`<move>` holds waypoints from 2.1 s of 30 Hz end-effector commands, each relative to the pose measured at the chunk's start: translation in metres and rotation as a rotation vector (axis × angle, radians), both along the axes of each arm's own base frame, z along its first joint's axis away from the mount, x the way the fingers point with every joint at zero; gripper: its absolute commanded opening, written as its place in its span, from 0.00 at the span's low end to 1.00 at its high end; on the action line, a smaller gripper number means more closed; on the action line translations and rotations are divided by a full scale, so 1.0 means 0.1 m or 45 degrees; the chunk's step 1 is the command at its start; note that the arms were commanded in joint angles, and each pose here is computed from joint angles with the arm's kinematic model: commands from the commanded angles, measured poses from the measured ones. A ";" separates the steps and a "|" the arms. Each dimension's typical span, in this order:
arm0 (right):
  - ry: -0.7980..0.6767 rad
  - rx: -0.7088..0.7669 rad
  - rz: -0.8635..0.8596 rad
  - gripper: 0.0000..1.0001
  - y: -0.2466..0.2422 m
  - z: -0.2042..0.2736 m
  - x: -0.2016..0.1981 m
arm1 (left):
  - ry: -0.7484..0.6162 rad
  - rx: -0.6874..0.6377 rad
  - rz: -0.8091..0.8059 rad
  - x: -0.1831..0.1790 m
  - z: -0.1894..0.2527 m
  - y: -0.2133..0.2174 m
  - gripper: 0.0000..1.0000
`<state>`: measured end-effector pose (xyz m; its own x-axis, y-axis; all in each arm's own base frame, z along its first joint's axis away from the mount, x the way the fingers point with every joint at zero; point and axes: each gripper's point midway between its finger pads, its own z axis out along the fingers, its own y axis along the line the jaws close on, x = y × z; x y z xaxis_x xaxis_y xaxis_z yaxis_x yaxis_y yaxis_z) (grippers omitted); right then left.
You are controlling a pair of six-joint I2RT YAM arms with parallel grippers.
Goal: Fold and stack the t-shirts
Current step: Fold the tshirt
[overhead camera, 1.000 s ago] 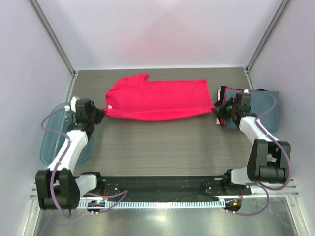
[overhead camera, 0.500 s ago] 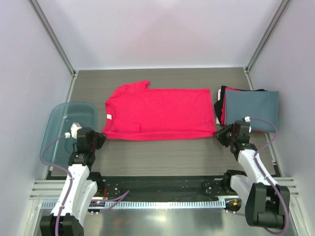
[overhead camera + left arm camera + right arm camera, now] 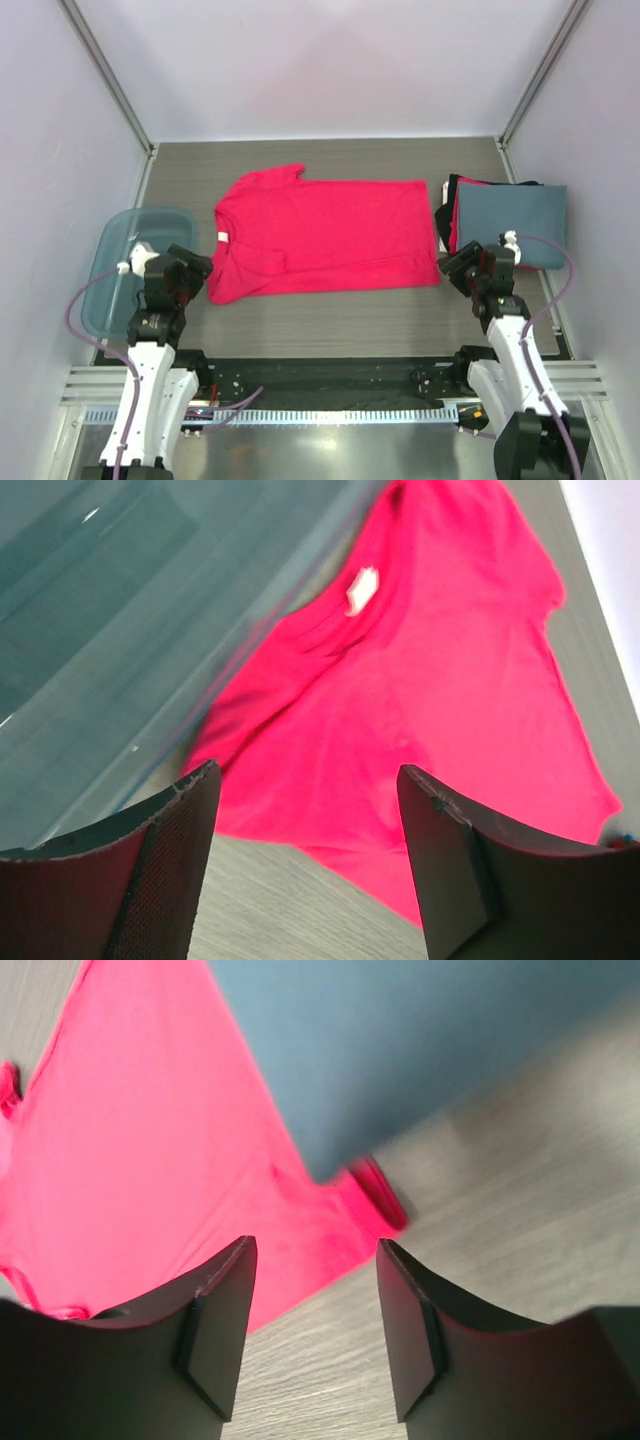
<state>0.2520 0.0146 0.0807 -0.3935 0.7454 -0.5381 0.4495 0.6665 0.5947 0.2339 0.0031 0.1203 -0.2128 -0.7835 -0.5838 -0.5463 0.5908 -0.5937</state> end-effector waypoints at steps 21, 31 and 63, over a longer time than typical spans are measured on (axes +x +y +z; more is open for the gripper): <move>0.326 -0.574 0.252 0.43 0.26 0.02 0.93 | -0.124 0.215 -0.594 1.14 0.29 -0.99 0.86; 0.407 -0.614 0.232 0.43 0.28 -0.23 1.02 | -0.104 0.304 -0.717 1.11 0.25 -1.21 0.86; 0.335 -0.696 0.076 0.01 0.05 -0.02 1.01 | -0.118 0.322 -0.711 1.01 0.21 -1.17 0.87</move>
